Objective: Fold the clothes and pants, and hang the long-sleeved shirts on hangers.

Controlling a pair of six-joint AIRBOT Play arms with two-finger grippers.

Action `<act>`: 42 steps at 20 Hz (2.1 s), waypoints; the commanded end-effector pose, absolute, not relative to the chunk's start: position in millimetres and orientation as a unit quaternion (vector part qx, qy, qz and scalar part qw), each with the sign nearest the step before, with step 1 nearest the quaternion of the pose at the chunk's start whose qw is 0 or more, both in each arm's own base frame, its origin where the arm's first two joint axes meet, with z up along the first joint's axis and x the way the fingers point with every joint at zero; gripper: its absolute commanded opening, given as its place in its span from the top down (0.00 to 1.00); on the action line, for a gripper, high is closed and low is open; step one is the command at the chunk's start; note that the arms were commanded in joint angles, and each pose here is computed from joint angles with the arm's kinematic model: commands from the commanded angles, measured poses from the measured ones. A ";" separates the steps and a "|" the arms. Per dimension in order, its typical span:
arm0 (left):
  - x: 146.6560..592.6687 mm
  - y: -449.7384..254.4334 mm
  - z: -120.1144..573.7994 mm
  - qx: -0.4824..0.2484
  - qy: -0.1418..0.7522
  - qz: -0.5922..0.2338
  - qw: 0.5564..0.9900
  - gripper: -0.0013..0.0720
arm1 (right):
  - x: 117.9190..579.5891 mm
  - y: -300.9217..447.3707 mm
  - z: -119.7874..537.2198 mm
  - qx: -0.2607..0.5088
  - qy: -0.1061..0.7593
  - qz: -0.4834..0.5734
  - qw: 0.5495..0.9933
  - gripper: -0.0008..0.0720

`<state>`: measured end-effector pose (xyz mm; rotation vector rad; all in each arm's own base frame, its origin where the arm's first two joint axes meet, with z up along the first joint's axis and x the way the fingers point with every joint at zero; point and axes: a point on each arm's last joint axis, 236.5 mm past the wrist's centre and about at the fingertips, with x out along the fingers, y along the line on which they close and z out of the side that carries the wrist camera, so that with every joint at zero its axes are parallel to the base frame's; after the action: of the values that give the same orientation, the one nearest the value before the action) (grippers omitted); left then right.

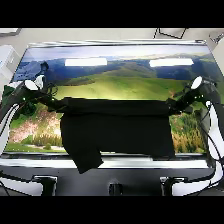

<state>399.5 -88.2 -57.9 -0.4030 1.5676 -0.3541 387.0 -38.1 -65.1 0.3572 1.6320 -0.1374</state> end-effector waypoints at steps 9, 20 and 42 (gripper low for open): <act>365.5 -73.8 -76.1 -0.166 0.746 -0.145 0.628 0.93 | 365.3 -42.5 -78.1 0.135 0.749 -0.066 0.646 0.93; 297.4 -33.6 -33.8 -0.202 0.771 -0.125 0.591 0.19 | 296.4 -83.1 -5.0 0.199 0.756 -0.072 0.620 0.17; 162.0 -140.8 -121.3 -0.291 0.726 -0.142 0.607 0.93 | 184.1 -33.6 -81.0 0.230 0.800 -0.052 0.552 0.06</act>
<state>157.4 -142.0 -118.1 -0.6941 1.7082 -0.3380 195.2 -38.9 -62.9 0.5275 1.8796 -0.1156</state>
